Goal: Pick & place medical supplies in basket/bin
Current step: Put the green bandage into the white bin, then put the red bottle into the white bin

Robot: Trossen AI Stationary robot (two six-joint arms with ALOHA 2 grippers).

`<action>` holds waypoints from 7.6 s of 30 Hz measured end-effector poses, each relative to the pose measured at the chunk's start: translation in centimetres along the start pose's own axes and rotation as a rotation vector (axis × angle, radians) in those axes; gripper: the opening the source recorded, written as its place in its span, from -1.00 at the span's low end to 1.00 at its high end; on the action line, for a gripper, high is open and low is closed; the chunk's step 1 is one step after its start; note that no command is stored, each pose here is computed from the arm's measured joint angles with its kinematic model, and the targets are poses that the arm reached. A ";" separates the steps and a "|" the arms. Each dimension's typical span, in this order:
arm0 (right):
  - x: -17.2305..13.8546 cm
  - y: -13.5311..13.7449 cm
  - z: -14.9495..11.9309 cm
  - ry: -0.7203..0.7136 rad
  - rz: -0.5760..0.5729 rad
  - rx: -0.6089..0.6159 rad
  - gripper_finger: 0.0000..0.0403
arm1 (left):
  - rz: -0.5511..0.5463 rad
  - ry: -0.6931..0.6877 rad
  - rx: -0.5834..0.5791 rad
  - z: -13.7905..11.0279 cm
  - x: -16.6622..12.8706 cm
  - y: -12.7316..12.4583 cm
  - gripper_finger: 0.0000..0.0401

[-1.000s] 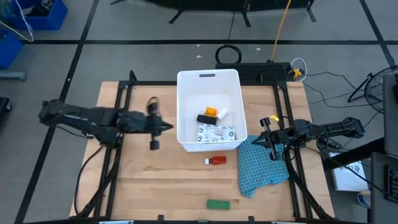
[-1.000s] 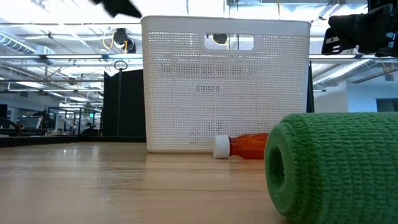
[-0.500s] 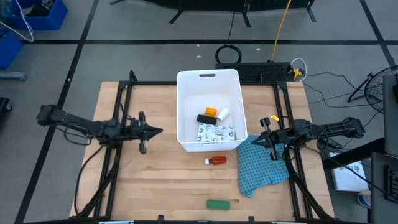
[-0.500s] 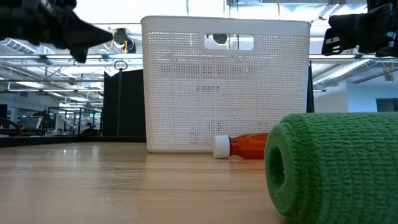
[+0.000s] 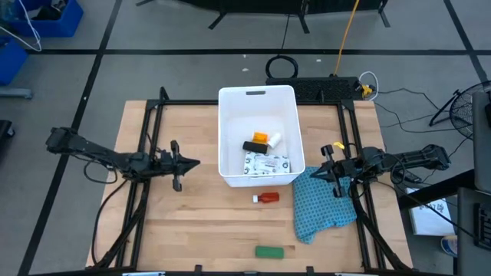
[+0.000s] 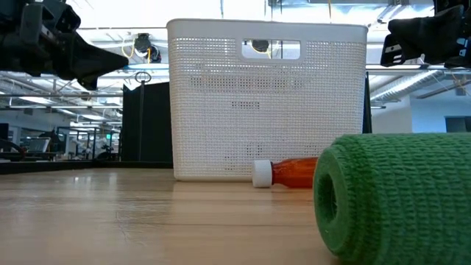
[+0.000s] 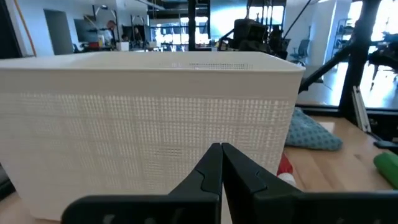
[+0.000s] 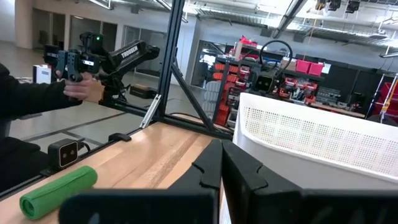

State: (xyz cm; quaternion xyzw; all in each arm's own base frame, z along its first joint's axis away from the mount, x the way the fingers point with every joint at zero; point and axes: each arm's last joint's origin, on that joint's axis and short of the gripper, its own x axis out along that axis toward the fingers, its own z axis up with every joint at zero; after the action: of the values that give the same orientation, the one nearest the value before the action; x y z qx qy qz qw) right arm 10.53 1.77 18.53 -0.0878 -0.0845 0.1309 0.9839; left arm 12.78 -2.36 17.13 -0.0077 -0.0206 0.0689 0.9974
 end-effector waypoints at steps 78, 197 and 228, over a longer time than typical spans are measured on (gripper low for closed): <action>24.7 18.5 -5.1 1.157 0.240 0.463 0.10 | 0.014 -0.014 0.014 0.2 0.0 0.1 -0.84; 17.9 -23.1 -0.4 1.093 -0.365 0.207 0.12 | 0.090 0.027 0.052 -0.2 0.0 0.3 -0.87; 2.1 -3.1 11.2 0.281 0.023 0.067 -0.99 | 0.091 0.025 0.029 -0.2 0.0 0.3 -0.87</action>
State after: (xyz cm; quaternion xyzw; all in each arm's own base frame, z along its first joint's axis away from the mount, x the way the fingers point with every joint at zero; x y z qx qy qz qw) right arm 11.18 1.06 30.29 -0.0736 0.0597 0.1311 0.9868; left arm 12.75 -2.08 16.90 0.0049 -0.0069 0.1145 0.9934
